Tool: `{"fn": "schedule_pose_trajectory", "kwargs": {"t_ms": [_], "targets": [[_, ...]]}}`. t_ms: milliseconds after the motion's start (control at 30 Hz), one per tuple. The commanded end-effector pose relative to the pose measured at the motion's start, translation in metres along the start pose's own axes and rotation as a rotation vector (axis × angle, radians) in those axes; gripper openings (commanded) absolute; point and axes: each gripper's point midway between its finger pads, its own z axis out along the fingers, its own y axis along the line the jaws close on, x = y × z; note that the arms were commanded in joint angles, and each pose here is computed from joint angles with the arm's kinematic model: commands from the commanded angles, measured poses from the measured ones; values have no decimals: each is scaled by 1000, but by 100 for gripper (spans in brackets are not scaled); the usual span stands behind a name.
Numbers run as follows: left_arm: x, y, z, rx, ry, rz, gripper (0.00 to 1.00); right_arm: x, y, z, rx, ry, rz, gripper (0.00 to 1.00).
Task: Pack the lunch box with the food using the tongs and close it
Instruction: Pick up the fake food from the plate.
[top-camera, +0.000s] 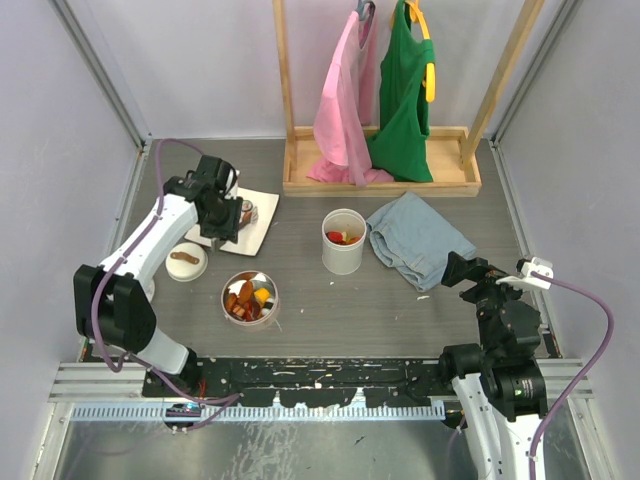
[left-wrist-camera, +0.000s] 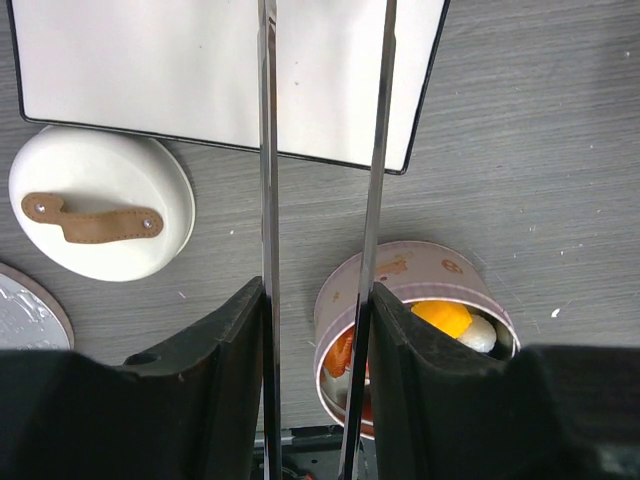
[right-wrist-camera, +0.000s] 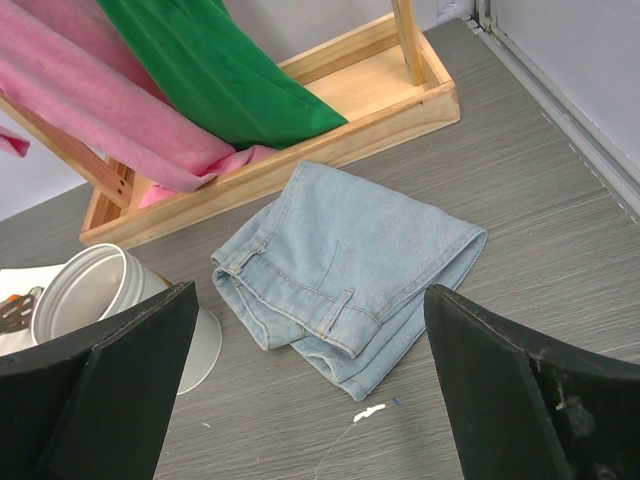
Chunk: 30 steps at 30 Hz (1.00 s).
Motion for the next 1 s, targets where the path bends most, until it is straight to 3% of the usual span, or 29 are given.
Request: {"fn": "schedule_pose_trajectory", "kwargs": {"t_ms": [0, 967], "targets": [[-31, -4, -8, 31, -93, 6, 42, -16, 5, 1, -16, -58, 7, 100], [-26, 2, 7, 27, -34, 13, 38, -16, 5, 0, -18, -63, 8, 100]]}}
